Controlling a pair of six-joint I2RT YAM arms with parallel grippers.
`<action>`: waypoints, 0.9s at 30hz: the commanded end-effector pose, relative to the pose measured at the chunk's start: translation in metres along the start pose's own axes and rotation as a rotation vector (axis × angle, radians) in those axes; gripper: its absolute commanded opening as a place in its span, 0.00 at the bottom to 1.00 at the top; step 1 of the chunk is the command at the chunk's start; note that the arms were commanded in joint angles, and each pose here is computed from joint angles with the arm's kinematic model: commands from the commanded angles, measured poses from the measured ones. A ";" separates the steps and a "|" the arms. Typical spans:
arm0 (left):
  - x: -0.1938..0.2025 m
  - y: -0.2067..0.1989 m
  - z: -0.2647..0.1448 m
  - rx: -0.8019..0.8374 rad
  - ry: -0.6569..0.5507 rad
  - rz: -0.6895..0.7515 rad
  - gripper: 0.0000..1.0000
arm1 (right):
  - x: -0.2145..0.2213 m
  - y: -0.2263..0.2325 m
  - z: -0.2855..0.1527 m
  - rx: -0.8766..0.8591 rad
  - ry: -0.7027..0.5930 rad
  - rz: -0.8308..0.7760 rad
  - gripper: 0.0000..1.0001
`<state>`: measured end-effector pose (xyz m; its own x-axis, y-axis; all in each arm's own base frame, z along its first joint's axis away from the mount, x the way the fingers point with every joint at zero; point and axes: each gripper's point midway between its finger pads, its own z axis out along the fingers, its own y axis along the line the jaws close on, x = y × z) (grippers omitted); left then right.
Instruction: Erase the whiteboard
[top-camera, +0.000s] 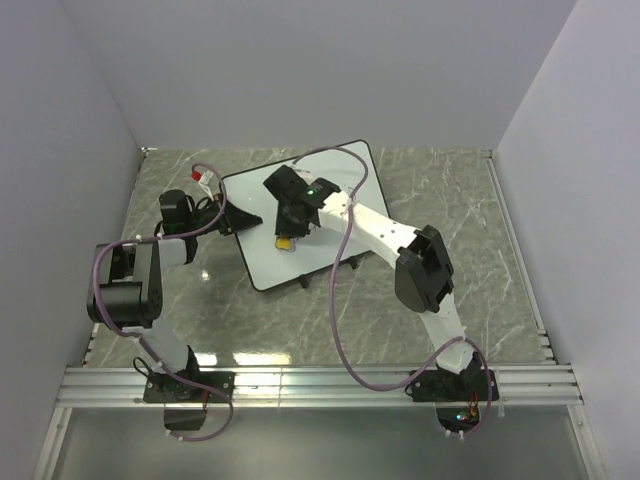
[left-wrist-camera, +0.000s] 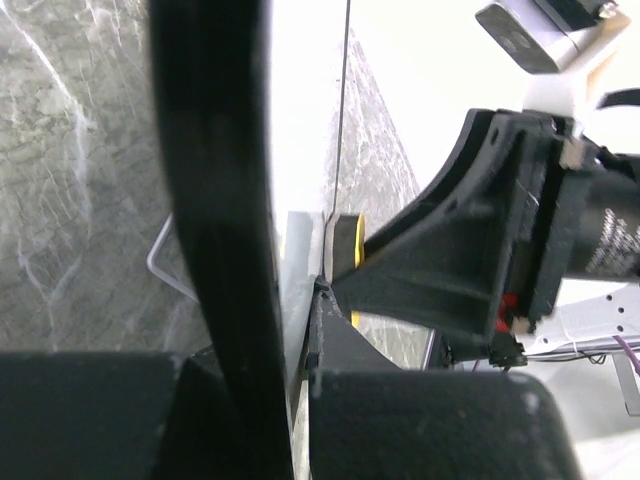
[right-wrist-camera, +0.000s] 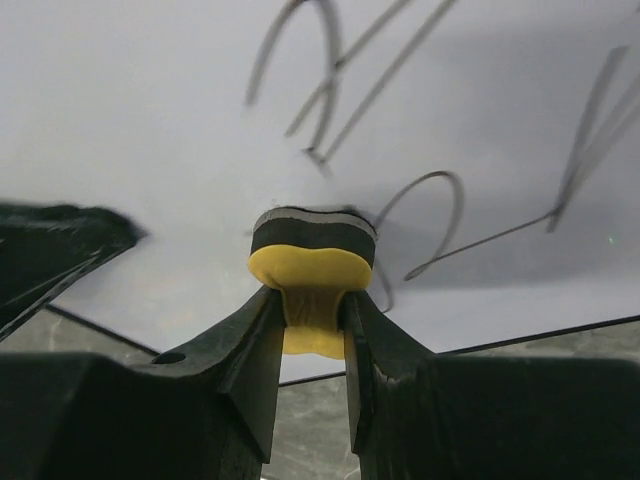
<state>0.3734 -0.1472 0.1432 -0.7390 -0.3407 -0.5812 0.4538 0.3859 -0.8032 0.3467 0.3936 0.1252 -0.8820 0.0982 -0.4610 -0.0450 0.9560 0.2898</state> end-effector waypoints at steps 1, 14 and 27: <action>0.030 0.026 0.009 -0.099 0.058 0.018 0.00 | 0.022 0.042 0.004 -0.106 0.035 -0.083 0.00; 0.030 0.026 0.009 -0.104 0.063 0.019 0.00 | 0.061 0.026 0.029 -0.063 0.127 -0.129 0.00; 0.032 0.027 0.010 -0.109 0.071 0.016 0.00 | 0.000 -0.145 0.036 0.240 0.035 0.155 0.00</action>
<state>0.3745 -0.1496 0.1429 -0.7374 -0.3238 -0.5927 0.4643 0.3943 -0.7931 0.3340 0.3388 0.0894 -0.9381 0.1329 -0.3197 0.0243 0.9464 0.3221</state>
